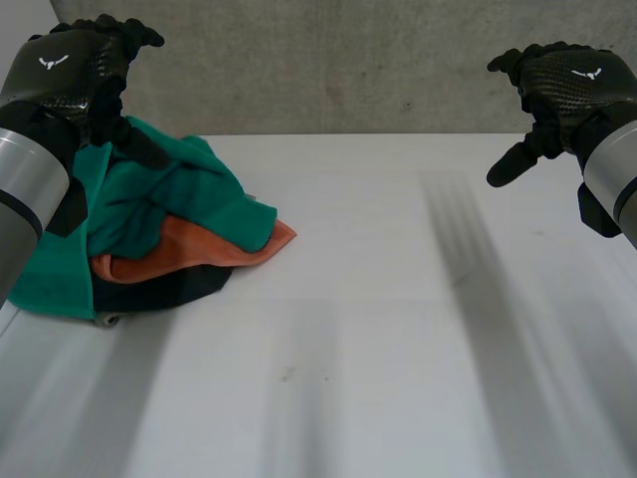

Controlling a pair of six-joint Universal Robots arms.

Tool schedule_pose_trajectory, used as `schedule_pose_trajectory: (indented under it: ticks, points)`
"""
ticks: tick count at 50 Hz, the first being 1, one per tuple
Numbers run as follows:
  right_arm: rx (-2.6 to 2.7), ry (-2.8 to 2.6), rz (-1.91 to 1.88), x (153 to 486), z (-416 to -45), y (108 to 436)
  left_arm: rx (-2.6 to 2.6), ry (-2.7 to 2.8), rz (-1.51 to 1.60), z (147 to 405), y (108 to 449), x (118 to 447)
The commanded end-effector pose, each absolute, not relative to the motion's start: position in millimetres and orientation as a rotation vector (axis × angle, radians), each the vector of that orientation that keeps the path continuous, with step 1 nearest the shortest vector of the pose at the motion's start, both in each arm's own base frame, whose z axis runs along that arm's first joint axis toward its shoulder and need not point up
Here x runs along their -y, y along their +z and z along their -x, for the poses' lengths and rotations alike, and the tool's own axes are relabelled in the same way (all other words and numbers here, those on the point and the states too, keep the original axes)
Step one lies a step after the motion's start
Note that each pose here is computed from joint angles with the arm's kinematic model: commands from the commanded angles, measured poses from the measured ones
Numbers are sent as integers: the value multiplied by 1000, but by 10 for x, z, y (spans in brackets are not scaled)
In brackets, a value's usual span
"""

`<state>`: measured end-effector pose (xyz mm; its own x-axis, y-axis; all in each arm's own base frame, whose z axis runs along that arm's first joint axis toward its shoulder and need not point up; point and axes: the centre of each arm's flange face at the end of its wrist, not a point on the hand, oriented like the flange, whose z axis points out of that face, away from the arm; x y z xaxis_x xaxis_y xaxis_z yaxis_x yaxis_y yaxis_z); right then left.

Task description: Fold the laundry.

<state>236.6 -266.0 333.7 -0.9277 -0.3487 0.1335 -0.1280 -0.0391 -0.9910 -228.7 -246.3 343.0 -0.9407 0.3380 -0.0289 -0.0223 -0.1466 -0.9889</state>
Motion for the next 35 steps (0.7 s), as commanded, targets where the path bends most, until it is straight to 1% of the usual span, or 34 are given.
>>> schedule_pose_trajectory:
  ticks: [1, 15, 19, 20, 23, 24, 26, 27, 30, 31, 35]
  points:
    - [-2061, -2097, 523, 2661, -2367, 3329, 1879, 2182, 356, 2280, 3424, 2475]
    - [-2067, -2091, 524, 2665, -2368, 3310, 1877, 2194, 348, 2277, 3444, 2521]
    - [-2069, -2089, 525, 2664, -2368, 3308, 1930, 2217, 306, 2179, 3357, 2811]
    - [-2069, -2090, 527, 2664, -2368, 3308, 1988, 2231, 289, 2081, 3256, 3016]
    - [-2069, -2090, 527, 2664, -2368, 3308, 2094, 2259, 301, 1909, 3075, 3315]
    - [-2069, -2090, 527, 2664, -2368, 3308, 2173, 2270, 351, 1830, 2918, 3498]
    - [-2071, -2088, 527, 2662, -2367, 3307, 2241, 2276, 417, 1776, 2761, 3652]
    - [-2069, -2090, 527, 2664, -2368, 3308, 2302, 2298, 490, 1705, 2603, 3822]
    - [-2073, -2084, 529, 2664, -2369, 3297, 2357, 2334, 619, 1666, 2383, 4037]
    - [-2075, -2083, 529, 2663, -2369, 3292, 2389, 2352, 692, 1625, 2253, 4149]
    - [-2080, -2076, 532, 2662, -2370, 3274, 2464, 2359, 780, 1477, 2074, 4293]
